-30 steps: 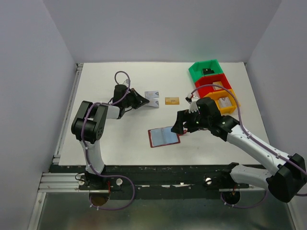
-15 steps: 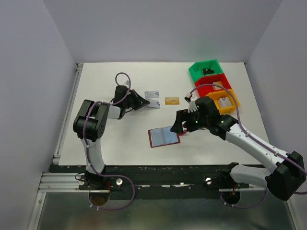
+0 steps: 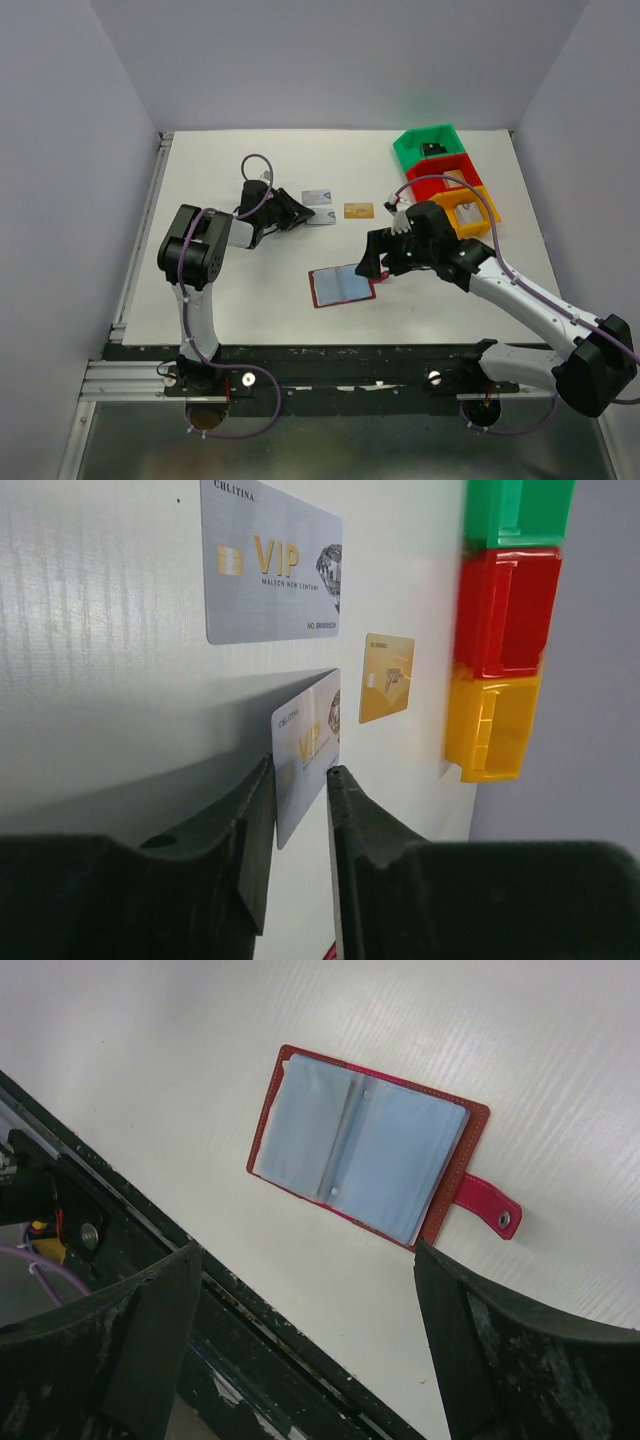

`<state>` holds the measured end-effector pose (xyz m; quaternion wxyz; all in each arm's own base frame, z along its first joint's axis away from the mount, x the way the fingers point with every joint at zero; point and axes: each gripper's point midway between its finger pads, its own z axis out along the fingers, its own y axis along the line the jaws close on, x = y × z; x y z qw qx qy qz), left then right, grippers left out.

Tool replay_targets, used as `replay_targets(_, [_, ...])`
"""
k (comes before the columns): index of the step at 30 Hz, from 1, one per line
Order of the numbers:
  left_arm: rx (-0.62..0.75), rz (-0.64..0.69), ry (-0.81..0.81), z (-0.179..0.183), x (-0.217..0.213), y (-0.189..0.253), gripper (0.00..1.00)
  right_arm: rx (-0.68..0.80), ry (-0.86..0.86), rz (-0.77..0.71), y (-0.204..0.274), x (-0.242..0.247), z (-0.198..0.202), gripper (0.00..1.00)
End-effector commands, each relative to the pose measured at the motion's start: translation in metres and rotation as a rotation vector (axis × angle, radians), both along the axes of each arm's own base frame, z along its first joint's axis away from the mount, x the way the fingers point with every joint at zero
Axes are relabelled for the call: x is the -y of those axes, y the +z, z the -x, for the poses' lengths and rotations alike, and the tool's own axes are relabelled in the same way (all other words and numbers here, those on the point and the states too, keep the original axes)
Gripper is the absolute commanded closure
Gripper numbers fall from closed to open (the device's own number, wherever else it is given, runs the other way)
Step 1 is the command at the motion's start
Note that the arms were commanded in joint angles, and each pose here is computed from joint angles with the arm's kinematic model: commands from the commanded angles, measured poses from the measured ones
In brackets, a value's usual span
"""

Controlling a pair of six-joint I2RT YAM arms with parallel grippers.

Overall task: Take the credit cards out of the card holder
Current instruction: Place the credit card at the center of the board.

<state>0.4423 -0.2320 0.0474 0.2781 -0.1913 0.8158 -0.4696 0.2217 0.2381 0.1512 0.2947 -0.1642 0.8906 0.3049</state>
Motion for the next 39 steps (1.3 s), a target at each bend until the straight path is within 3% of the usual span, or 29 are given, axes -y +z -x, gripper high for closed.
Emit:
replay_targets(1, [0.035, -0.018, 0.004, -0.006, -0.003, 0.005, 0.60, 0.025, 0.007, 0.001, 0.009, -0.002, -0.004, 0.07])
replay_targets(9, [0.073, -0.045, 0.001, -0.009, -0.019, 0.021, 0.48, 0.025, 0.002, 0.019, 0.008, 0.001, -0.004, 0.07])
replay_targets(17, [0.092, -0.192, 0.028, -0.008, -0.041, 0.028, 0.37, 0.067, -0.072, 0.124, 0.002, 0.022, -0.014, 0.03])
replay_targets(18, [0.091, -0.217, 0.034, -0.008, -0.044, 0.029, 0.28, 0.070, -0.083, 0.138, 0.000, 0.025, -0.016, 0.03])
replay_targets(19, [0.085, -0.243, 0.041, -0.007, -0.048, 0.029, 0.27, 0.066, -0.101, 0.151, -0.001, 0.028, -0.017, 0.03])
replay_targets(24, [0.099, -0.471, 0.152, 0.004, -0.078, 0.039, 0.24, 0.062, -0.318, 0.193, -0.009, 0.051, -0.034, 0.00])
replay_targets(28, [0.097, -0.745, 0.294, 0.025, -0.111, 0.059, 0.19, 0.030, -0.299, 0.134, -0.018, 0.045, -0.035, 0.00])
replay_targets(30, [0.104, -0.821, 0.354, 0.042, -0.118, 0.072, 0.01, -0.008, -0.260, 0.127, -0.025, 0.039, -0.031, 0.00])
replay_targets(33, [0.121, -0.798, 0.369, 0.074, -0.104, 0.085, 0.01, -0.044, -0.249, 0.142, -0.038, 0.039, -0.028, 0.00])
replay_targets(35, [0.119, -0.681, 0.330, 0.090, -0.089, 0.087, 0.01, -0.050, -0.255, 0.134, -0.045, 0.039, -0.027, 0.04])
replay_targets(39, [0.242, -0.473, 0.186, 0.114, -0.058, 0.099, 0.01, -0.094, -0.276, 0.135, -0.063, 0.043, -0.025, 0.15])
